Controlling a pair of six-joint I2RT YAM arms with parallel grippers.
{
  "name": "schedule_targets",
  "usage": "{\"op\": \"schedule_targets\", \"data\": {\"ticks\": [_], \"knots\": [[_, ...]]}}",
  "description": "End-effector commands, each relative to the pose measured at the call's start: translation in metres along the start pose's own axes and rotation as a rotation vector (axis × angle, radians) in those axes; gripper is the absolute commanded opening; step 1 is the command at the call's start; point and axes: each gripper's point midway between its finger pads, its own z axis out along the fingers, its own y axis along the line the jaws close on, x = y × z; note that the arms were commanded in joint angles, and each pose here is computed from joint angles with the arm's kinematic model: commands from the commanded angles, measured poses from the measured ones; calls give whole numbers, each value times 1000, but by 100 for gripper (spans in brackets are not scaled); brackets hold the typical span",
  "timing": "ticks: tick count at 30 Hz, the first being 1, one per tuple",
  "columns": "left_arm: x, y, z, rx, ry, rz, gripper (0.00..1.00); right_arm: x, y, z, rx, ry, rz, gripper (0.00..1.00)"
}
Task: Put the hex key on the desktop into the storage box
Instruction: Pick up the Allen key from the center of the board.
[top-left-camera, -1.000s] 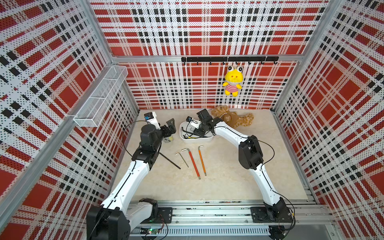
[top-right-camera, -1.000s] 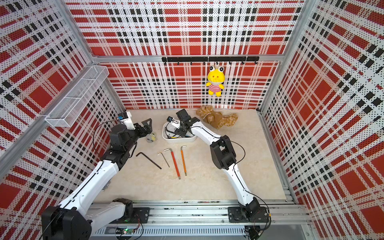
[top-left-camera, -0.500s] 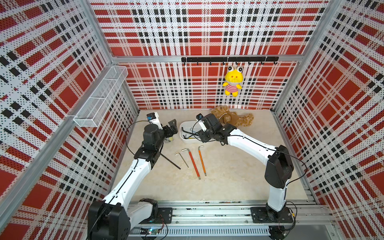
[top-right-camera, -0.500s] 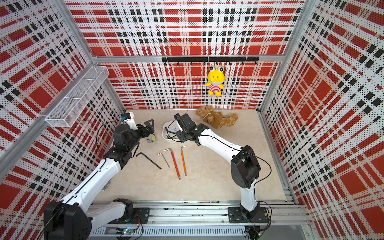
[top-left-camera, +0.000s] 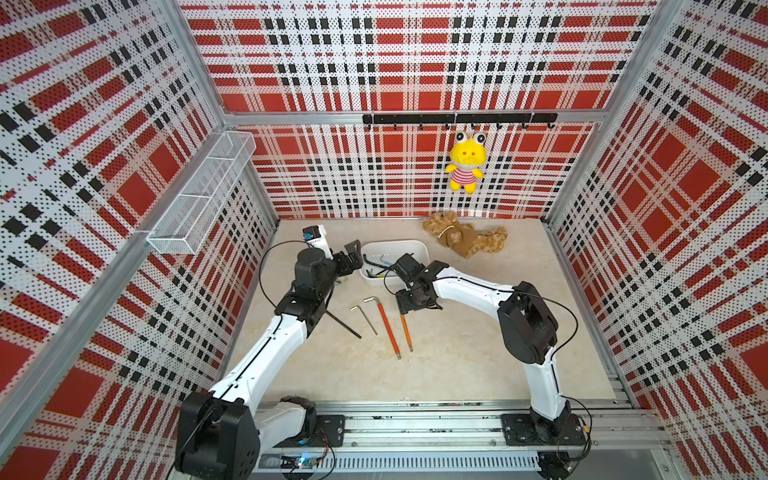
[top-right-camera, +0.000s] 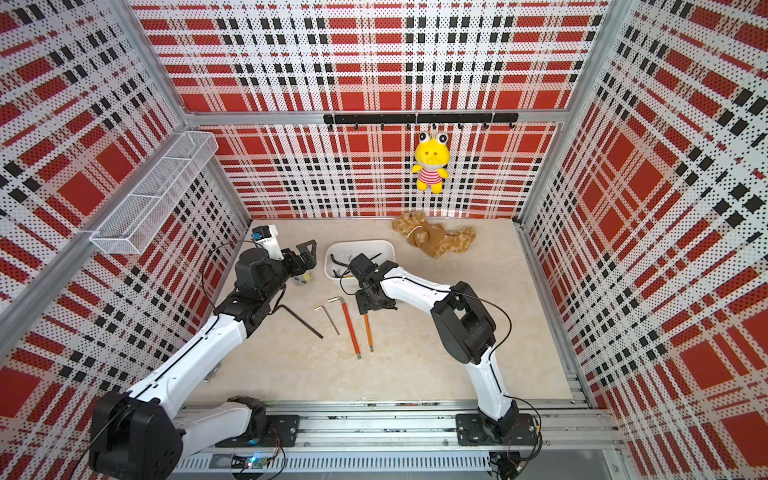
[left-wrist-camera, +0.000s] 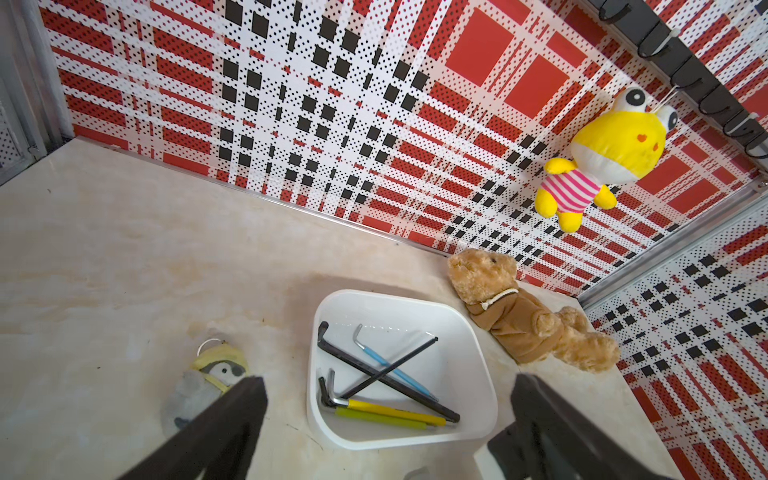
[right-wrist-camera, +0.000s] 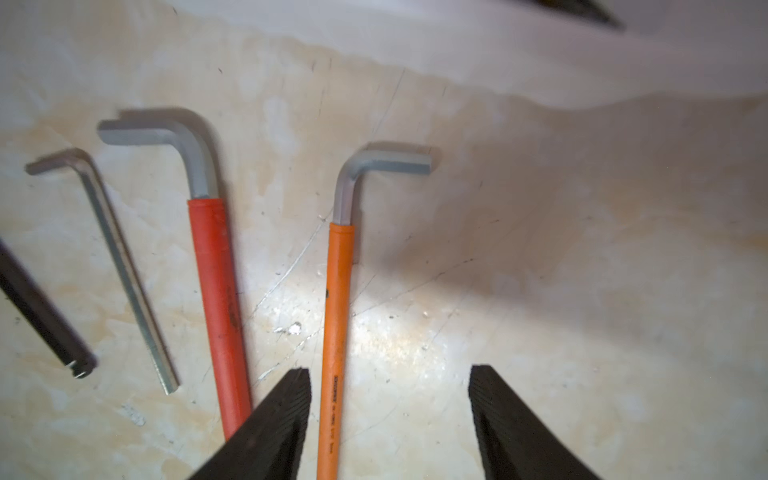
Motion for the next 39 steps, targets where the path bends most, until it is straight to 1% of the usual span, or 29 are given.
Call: {"op": "schedule_targets", "data": {"ticks": [1, 7, 12, 16, 20, 23, 26, 29, 34, 37, 39], "knots": [[-28, -10, -10, 24, -80, -5, 99, 9, 15, 6, -25, 49, 32, 68], [-31, -5, -11, 19, -83, -7, 99, 15, 22, 18, -13, 84, 12, 64], [-28, 0, -11, 13, -78, -8, 99, 22, 25, 27, 1, 111, 1, 54], [-29, 3, -11, 8, -79, -8, 99, 28, 26, 33, 14, 134, -6, 50], [-30, 4, -10, 8, -78, -8, 99, 36, 24, 39, 46, 158, -11, 37], [-30, 6, -10, 6, -78, -7, 99, 41, 22, 41, 67, 173, -13, 24], [-29, 7, -9, 3, -76, -7, 99, 46, 17, 44, 93, 191, -18, 0], [-28, 7, -9, 5, -72, -8, 99, 46, 9, 45, 136, 185, -29, 0], [-28, 7, -10, 6, -72, -8, 99, 33, 9, 34, 138, 132, -70, 0], [-27, 9, -10, 3, -71, -9, 99, 18, 23, 14, 47, 41, -137, 0], [-26, 9, -10, 3, -69, -12, 99, 2, 34, -7, -21, -50, -175, 0]]}}
